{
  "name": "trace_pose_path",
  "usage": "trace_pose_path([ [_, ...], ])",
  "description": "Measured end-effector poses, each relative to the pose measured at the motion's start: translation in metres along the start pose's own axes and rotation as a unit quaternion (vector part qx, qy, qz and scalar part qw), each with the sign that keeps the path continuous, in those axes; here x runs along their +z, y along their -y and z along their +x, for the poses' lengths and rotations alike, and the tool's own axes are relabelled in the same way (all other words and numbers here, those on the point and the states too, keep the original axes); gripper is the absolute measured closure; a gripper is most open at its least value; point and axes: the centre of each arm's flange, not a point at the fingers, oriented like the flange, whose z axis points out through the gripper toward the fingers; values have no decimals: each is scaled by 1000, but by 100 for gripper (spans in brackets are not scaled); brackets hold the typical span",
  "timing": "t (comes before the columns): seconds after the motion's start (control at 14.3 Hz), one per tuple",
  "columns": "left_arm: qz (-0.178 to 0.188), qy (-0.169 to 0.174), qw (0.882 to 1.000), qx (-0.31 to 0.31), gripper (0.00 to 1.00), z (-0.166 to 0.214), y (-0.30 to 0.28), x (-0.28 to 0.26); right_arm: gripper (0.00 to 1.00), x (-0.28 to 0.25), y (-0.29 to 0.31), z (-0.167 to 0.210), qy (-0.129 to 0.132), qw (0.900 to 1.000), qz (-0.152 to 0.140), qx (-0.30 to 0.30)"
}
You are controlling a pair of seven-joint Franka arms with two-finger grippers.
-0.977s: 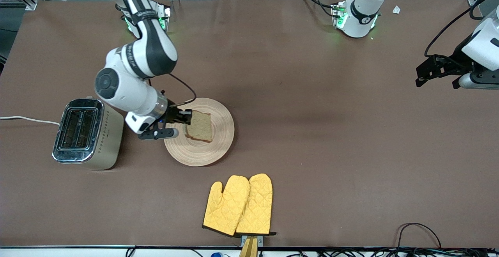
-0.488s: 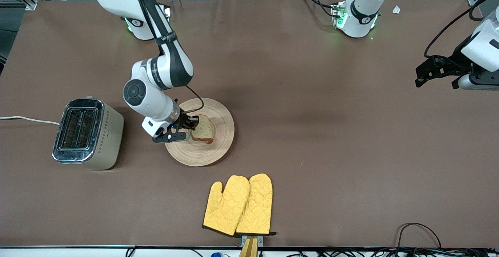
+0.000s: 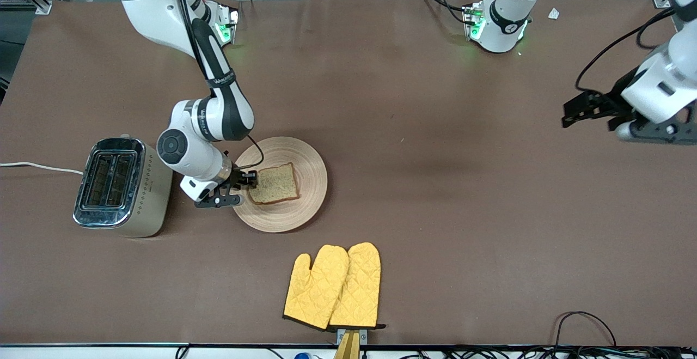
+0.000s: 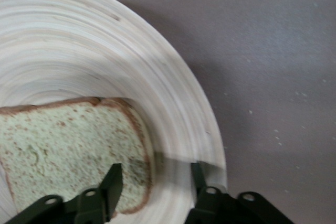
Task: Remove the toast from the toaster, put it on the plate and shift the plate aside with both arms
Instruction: 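Release the toast with the right gripper while the left gripper reaches the plate, then withdraw the right gripper while the left gripper grips the plate rim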
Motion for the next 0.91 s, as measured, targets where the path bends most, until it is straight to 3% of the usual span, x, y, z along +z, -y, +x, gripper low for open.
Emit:
trace_pose_path([
  [0.14,-91,49,995,-14,0,24,-11,56,15,-19,-17,3,21,1000,-4,3],
  [0.28,-186,81,979,-37,0,53,-32,119,0,-71,-50,12,47,998,-34,-4],
  [0.49,-270,100,956,-61,0,83,-104,222,0,-186,-112,18,63,996,-69,12],
  [0.63,-305,103,944,-75,0,86,-173,289,0,-252,-146,15,40,996,-70,32],
  [0.91,-319,68,943,-72,0,72,-304,396,0,-338,-196,5,-26,995,-67,71],
])
